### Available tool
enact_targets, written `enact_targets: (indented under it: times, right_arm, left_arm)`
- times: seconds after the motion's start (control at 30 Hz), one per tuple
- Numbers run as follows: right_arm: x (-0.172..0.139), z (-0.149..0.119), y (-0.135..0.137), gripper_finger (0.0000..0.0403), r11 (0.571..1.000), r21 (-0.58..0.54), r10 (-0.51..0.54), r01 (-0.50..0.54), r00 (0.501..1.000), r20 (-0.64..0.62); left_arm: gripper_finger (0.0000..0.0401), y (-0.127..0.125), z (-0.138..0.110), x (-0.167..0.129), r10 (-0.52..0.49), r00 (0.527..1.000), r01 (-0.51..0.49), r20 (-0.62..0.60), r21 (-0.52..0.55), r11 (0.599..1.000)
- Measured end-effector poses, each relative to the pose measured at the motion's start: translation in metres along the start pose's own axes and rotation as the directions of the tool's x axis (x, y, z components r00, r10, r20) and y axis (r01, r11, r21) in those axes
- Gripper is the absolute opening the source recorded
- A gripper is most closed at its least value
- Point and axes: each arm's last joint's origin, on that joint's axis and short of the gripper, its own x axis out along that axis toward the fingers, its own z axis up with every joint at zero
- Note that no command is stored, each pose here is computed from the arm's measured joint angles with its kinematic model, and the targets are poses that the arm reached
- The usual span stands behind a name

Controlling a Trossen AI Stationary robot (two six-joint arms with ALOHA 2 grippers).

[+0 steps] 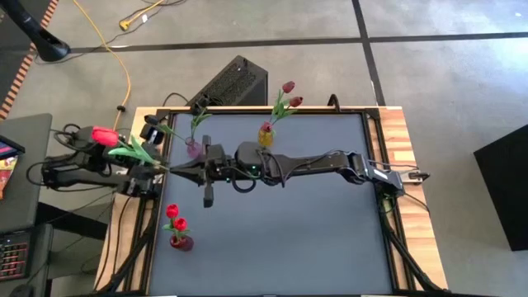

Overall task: Sort flowers into vase by color
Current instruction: Put the red flower into the red vase

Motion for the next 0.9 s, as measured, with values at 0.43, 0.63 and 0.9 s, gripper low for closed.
enact_targets:
  times: [0.43,0.63,0.9]
  right_arm:
    - [0.0000,-0.0015,-0.0020,0.0016,1.000,-0.004,-0.006,0.006,1.000,-0.013]
    - [0.0000,-0.0012,-0.0020,0.0036,1.000,-0.006,-0.006,0.006,1.000,-0.010]
    - [0.0000,-0.0014,-0.0020,0.0102,1.000,-0.006,-0.007,0.007,1.000,-0.012]
  left_arm:
    - [0.0082,0.0024,-0.0007,0.0060,0.011,1.000,-0.011,0.009,0.014,1.000]
    - [0.0064,0.0016,-0.0007,0.0061,-0.019,1.000,0.019,0.010,0.015,1.000]
    - [0.0003,0.0009,-0.0010,0.0067,-0.050,0.999,0.050,0.011,0.014,0.999]
